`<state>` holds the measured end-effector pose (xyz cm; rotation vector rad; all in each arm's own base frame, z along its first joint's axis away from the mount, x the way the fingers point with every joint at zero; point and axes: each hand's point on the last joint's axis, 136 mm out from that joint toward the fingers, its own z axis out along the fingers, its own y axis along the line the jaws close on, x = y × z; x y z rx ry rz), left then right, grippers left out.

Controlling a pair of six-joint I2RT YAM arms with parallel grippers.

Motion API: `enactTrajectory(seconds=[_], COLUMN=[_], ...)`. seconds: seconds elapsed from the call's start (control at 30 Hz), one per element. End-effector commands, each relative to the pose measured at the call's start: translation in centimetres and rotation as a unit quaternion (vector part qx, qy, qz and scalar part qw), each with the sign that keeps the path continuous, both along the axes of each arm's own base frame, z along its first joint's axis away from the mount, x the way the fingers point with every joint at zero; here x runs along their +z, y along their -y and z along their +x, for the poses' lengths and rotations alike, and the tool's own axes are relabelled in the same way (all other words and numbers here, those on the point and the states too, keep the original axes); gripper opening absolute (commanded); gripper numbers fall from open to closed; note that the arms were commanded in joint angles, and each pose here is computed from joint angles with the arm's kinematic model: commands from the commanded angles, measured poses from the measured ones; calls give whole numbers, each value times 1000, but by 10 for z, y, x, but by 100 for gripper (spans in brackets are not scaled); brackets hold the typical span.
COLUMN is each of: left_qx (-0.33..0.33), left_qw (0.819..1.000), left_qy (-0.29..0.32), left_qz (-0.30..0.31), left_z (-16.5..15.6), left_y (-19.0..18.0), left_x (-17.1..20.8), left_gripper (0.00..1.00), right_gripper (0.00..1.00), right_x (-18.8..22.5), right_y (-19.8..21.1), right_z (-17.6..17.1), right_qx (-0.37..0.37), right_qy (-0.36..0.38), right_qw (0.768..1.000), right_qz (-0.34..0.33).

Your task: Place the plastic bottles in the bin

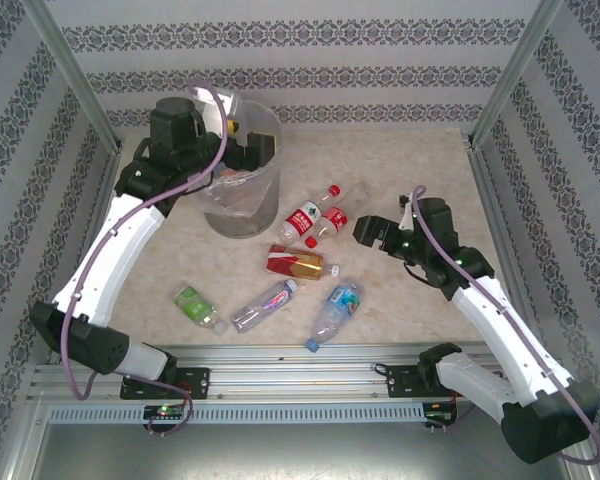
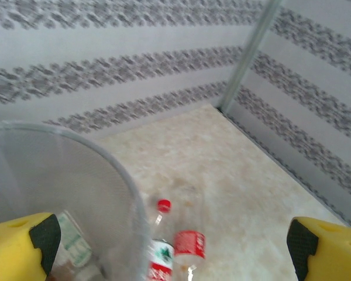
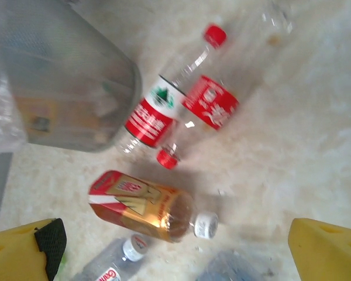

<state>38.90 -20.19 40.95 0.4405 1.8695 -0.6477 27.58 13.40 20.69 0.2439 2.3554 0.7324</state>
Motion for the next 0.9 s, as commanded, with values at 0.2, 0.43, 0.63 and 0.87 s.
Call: enactTrajectory(seconds=[0.2,0.43,0.63,0.87], left_qx=[-81,-183,-255,-266], left_qw=[993,976,955,951], left_qy=[-75,-107,-145,-153], left_qz=[48,40,32,32], left_z=[-72,-113,-133,-138], left_y=[30,52,70,76], left_x=[-66,-98,-120,-125], left_gripper=[100,100,100,100], right_gripper=[98,98,98,96], right_x=[-79,-130,-151,-165], right_y=[-4,-16,-23,-33], right_z=[-30,-55,-69,-69], right_qx=[-42,-59,-64,-80], right_qy=[-145,-221,-251,-260], right_qw=[988,973,965,962], right_qz=[-43,-38,-35,0])
